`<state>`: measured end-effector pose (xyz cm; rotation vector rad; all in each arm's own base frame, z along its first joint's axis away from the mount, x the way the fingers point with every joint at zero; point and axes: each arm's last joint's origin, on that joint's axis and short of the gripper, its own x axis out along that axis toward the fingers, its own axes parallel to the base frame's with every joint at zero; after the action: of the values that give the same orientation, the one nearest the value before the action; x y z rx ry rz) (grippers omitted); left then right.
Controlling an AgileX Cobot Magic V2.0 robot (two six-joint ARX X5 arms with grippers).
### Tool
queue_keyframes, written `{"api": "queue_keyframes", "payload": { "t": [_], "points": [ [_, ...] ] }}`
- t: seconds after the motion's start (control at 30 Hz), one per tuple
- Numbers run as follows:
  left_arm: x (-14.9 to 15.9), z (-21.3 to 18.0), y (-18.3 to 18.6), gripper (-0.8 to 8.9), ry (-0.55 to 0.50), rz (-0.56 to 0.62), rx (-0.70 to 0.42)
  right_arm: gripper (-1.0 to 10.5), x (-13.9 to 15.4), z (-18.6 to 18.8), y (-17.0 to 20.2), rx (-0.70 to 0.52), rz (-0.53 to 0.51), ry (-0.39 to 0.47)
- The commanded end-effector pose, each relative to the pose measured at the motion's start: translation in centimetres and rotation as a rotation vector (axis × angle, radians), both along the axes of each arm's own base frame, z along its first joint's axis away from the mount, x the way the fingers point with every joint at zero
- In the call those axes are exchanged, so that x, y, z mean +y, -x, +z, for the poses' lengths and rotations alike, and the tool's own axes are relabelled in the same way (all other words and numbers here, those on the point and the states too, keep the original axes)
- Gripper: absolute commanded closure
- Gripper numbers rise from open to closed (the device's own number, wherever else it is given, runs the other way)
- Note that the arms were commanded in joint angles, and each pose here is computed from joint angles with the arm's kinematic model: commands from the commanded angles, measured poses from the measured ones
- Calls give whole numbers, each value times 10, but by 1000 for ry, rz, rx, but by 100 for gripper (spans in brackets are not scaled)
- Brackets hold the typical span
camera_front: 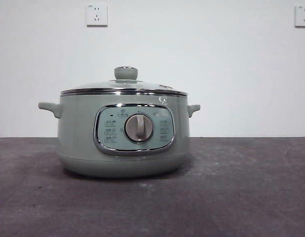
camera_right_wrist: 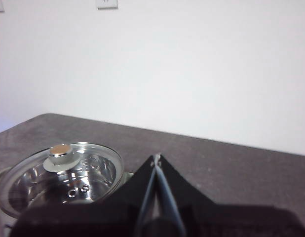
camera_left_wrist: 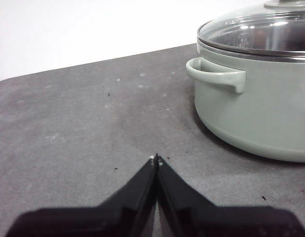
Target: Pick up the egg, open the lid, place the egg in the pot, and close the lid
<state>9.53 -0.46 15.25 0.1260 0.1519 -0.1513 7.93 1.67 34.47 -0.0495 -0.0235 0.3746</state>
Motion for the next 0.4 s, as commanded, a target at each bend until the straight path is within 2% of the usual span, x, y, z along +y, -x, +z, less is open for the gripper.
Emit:
{"api": "queue_keyframes", "payload": {
  "t": [0.03, 0.17, 0.4],
  "points": [
    [0, -5, -1, 816, 9, 5, 10, 946, 1, -44, -8, 16, -4, 6],
    [0, -5, -1, 816, 9, 5, 10, 946, 1, -92, -10, 24, -4, 1],
    [0, -5, -1, 816, 9, 5, 10, 946, 1, -151, -12, 80, -10, 0]
  ]
}}
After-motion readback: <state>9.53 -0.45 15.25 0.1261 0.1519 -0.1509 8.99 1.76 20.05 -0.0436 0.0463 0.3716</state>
